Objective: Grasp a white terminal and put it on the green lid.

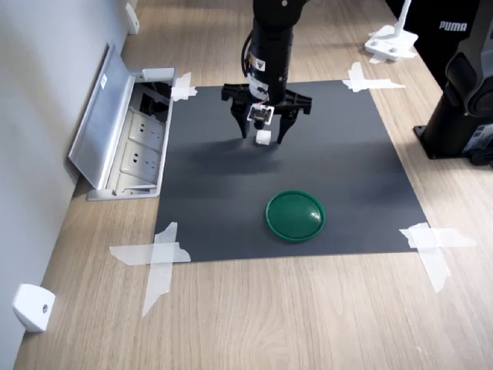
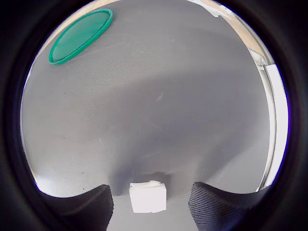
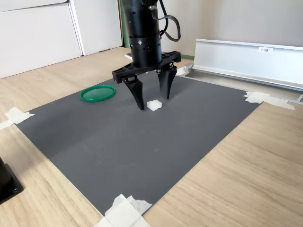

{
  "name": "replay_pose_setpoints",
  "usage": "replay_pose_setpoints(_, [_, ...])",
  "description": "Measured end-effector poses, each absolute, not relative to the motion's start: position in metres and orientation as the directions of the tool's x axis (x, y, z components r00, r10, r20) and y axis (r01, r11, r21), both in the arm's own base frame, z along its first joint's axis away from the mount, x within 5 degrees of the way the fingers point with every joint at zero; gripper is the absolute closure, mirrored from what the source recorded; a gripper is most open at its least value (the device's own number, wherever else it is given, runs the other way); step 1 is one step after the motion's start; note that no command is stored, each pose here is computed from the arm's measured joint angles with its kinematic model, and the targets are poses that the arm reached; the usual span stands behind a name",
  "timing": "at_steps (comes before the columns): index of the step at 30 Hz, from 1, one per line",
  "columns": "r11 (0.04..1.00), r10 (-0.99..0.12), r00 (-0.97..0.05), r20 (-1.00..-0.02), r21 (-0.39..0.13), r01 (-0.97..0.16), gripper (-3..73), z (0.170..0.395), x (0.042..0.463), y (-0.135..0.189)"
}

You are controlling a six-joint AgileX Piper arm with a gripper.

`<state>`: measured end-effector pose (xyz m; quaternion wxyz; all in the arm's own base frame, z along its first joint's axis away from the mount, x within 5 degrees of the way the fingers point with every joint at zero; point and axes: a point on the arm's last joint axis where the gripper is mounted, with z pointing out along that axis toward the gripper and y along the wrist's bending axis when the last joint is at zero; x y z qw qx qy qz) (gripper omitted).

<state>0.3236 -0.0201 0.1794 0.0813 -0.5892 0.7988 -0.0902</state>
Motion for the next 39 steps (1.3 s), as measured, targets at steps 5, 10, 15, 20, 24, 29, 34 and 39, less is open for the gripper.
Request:
replay_pose_setpoints(5, [0.312, -0.948, -0.319, -0.007, -0.221, -0.924, 4.4, 0.171, 0.325, -0.022])
replay_pose_setpoints(10, [0.329, -0.942, -0.336, -0.005, -0.211, -0.92, 9.3, 0.17, 0.325, -0.022])
replay_pose_setpoints(15, [0.33, -0.942, -0.336, -0.002, -0.203, -0.922, 24.9, 0.17, 0.324, -0.022])
replay_pose_setpoints(20, [0.333, -0.941, -0.34, -0.002, -0.203, -0.921, 42.7, 0.17, 0.324, -0.022])
replay_pose_setpoints(24, [0.366, -0.929, -0.371, -0.018, -0.212, -0.906, 42.4, 0.175, 0.323, -0.021])
replay_pose_setpoints(29, [0.464, -0.886, -0.453, -0.104, -0.26, -0.847, 42.4, 0.215, 0.323, -0.012])
replay_pose_setpoints(34, [0.474, -0.881, -0.447, -0.157, -0.268, -0.839, 42.4, 0.256, 0.315, 0.029])
replay_pose_setpoints(39, [0.46, -0.886, -0.429, -0.175, -0.22, -0.86, 42.4, 0.268, 0.296, 0.076])
